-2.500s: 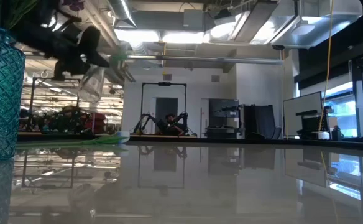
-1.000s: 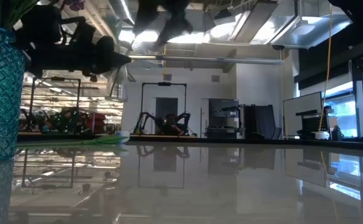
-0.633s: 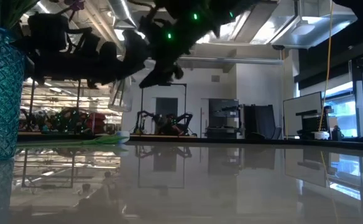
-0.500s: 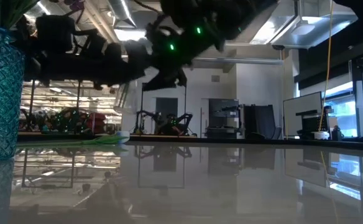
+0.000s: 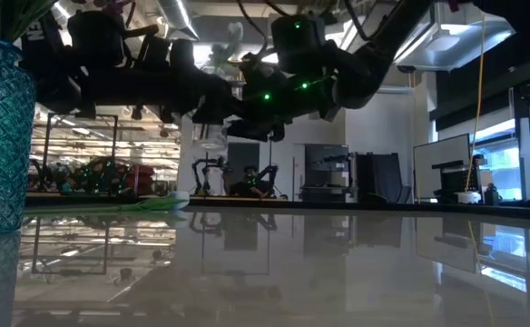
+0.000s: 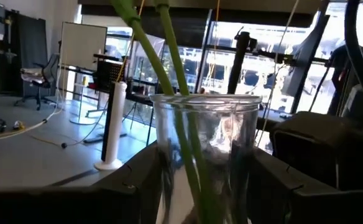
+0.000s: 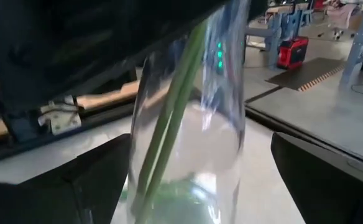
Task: Sort flowers into vase by color
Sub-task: Put the transparent vase containing the white flowers on the top center of the table upright
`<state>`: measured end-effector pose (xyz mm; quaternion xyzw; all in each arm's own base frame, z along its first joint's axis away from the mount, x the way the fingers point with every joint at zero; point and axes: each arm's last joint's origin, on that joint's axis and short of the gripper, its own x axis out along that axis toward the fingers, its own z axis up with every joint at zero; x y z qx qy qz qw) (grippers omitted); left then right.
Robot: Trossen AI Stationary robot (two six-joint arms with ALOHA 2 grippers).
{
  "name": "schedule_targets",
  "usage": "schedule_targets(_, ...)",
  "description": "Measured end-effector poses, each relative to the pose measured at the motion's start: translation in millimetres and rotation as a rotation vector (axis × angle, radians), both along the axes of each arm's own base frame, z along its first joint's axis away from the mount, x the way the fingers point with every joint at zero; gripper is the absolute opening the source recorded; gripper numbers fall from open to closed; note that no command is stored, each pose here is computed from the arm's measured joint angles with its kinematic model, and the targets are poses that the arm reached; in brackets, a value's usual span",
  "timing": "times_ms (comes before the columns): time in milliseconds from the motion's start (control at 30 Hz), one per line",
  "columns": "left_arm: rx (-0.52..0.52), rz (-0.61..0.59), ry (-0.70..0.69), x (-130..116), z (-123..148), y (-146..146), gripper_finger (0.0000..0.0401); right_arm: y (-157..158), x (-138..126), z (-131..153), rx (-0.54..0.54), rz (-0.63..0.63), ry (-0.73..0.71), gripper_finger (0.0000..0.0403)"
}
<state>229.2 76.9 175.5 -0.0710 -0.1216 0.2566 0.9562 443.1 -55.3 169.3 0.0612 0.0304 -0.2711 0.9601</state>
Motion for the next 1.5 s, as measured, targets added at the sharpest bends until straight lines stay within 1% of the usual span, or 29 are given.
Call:
schedule_targets(100, -0.002, 0.009, -0.004, 0, 0, -1, 0.0169, -4, 0, 1, 0.017, 0.003, -0.019, 0.0372)
schedule_targets(167, -0.003, 0.013, -0.007, 0, 1, -1, 0.0171, -4, 0, 1, 0.031, 0.021, -0.032, 0.0354)
schedule_targets(233, -0.004, 0.002, -0.008, 0, 1, -1, 0.0174, -3, 0, 2, 0.034, 0.039, -0.037, 0.0327)
schedule_targets(367, -0.017, -0.028, -0.011, 1, 0, -2, 0.0178, 1, 1, 2, 0.034, 0.077, -0.035, 0.0260)
schedule_targets(400, -0.016, -0.033, -0.011, 1, 0, -2, 0.0179, 1, 1, 2, 0.033, 0.083, -0.034, 0.0250)
schedule_targets(500, -0.030, -0.054, -0.011, 1, -1, -2, 0.0182, 4, 2, 1, 0.016, 0.101, -0.018, 0.0250)
schedule_targets(600, -0.047, -0.103, -0.016, 0, -1, 0, 0.0187, 10, 2, 1, -0.023, 0.072, 0.006, 0.0250)
schedule_targets(700, -0.088, -0.159, -0.016, -1, -1, 3, 0.0193, 19, 2, 0, -0.077, 0.021, 0.041, 0.0250)
schedule_targets(800, -0.107, -0.221, 0.012, -3, 0, 4, 0.0200, 27, 0, -2, -0.102, -0.005, 0.064, 0.0250)
schedule_targets(933, -0.137, -0.286, 0.119, -9, 1, 6, 0.0204, 28, -8, -13, -0.094, -0.008, 0.079, 0.0253)
schedule_targets(1000, -0.143, -0.287, 0.172, -15, 3, 8, 0.0204, 28, -14, -20, -0.070, -0.024, 0.073, 0.0253)
schedule_targets(1100, -0.118, -0.284, 0.193, -23, 11, 10, 0.0203, 26, -20, -28, -0.056, -0.042, 0.075, 0.0252)
schedule_targets(1200, -0.129, -0.308, 0.221, -29, 14, 11, 0.0203, 26, -25, -34, -0.061, -0.074, 0.097, 0.0254)
schedule_targets(1300, -0.178, -0.300, 0.320, -35, 7, 11, 0.0203, 29, -28, -34, -0.081, -0.087, 0.074, 0.0253)
schedule_targets(1333, -0.192, -0.295, 0.358, -36, 4, 11, 0.0203, 30, -27, -35, -0.098, -0.105, 0.054, 0.0253)
schedule_targets(1400, -0.218, -0.296, 0.425, -39, -1, 9, 0.0203, 32, -29, -41, -0.142, -0.125, 0.060, 0.0252)
schedule_targets(1500, -0.237, -0.304, 0.467, -39, -6, 7, 0.0203, 33, -27, -54, -0.162, -0.127, 0.038, 0.0253)
